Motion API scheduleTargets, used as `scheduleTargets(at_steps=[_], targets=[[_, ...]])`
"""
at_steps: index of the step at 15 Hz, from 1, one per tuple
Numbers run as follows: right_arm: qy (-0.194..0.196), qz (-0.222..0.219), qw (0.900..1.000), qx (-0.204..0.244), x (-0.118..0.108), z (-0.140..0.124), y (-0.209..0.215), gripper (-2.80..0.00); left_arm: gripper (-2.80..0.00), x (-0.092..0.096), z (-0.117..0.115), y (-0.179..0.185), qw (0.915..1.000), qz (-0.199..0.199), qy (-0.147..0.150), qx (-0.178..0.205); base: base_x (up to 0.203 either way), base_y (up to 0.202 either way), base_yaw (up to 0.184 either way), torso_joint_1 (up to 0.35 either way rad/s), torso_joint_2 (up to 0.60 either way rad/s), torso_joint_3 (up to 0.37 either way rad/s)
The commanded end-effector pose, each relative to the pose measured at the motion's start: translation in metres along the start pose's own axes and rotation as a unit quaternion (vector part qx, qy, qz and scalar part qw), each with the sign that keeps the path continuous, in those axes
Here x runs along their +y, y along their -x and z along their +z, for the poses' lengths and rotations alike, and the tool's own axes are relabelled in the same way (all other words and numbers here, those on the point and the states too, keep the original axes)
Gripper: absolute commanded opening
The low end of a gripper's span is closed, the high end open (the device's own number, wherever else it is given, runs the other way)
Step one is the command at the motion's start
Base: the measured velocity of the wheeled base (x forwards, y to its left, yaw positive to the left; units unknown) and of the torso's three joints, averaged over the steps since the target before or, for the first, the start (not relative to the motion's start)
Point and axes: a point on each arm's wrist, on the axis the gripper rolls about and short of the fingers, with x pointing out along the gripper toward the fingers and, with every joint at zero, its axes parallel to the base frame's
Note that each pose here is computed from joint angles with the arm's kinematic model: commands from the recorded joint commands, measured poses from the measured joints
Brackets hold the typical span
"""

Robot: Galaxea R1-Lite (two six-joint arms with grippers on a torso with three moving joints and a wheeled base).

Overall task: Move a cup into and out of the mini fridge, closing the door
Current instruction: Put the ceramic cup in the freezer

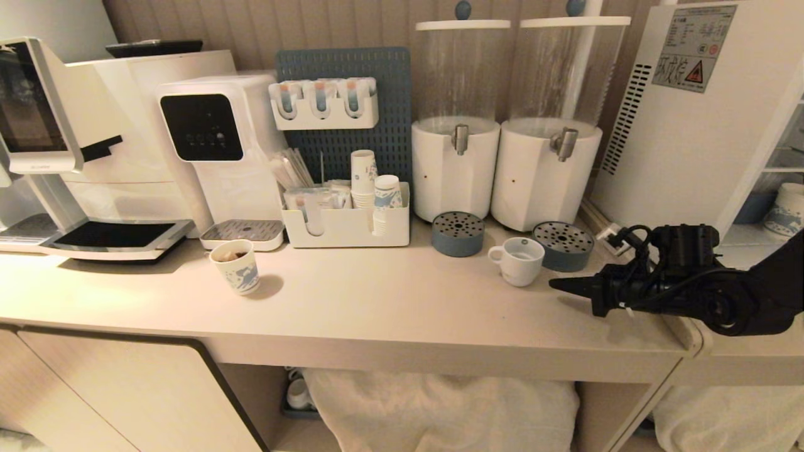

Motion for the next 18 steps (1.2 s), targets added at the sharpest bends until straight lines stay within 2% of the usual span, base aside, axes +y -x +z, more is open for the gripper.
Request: scheduleTargets(at_steps=[1, 6, 7, 11, 15, 18], targets=[[0.007, 0.000, 1.000, -0.007, 0.003, 0.007, 0.004, -2.80, -2.80, 0.000, 0.000, 0.000, 1.0000, 0.001, 0.000, 0.000, 0.000, 0.000, 0.000, 0.000, 0.00, 0.000], [-0.003, -0.001, 1.000, -0.002, 0.005, 0.005, 0.008, -2.80, -2.80, 0.000, 0.000, 0.000, 1.0000, 0.000, 0.000, 0.000, 0.000, 0.000, 0.000, 0.000, 0.00, 0.000], [-0.005, -0.002, 1.000, -0.001, 0.004, 0.005, 0.009, 0.00, -2.80, 0.000, 0.000, 0.000, 1.0000, 0.001, 0.000, 0.000, 0.000, 0.000, 0.000, 0.000, 0.00, 0.000], [-0.019, -0.001, 1.000, -0.004, 0.008, 0.015, 0.014, 0.00, -2.80, 0.000, 0.000, 0.000, 1.0000, 0.000, 0.000, 0.000, 0.000, 0.000, 0.000, 0.000, 0.00, 0.000], [-0.014, 0.000, 1.000, -0.006, 0.006, 0.016, 0.009, 0.00, -2.80, 0.000, 0.000, 0.000, 1.0000, 0.000, 0.000, 0.000, 0.000, 0.000, 0.000, 0.000, 0.00, 0.000], [-0.008, 0.016, 1.000, -0.001, 0.005, 0.013, -0.012, 0.00, -2.80, 0.000, 0.000, 0.000, 1.0000, 0.000, 0.000, 0.000, 0.000, 0.000, 0.000, 0.000, 0.00, 0.000]])
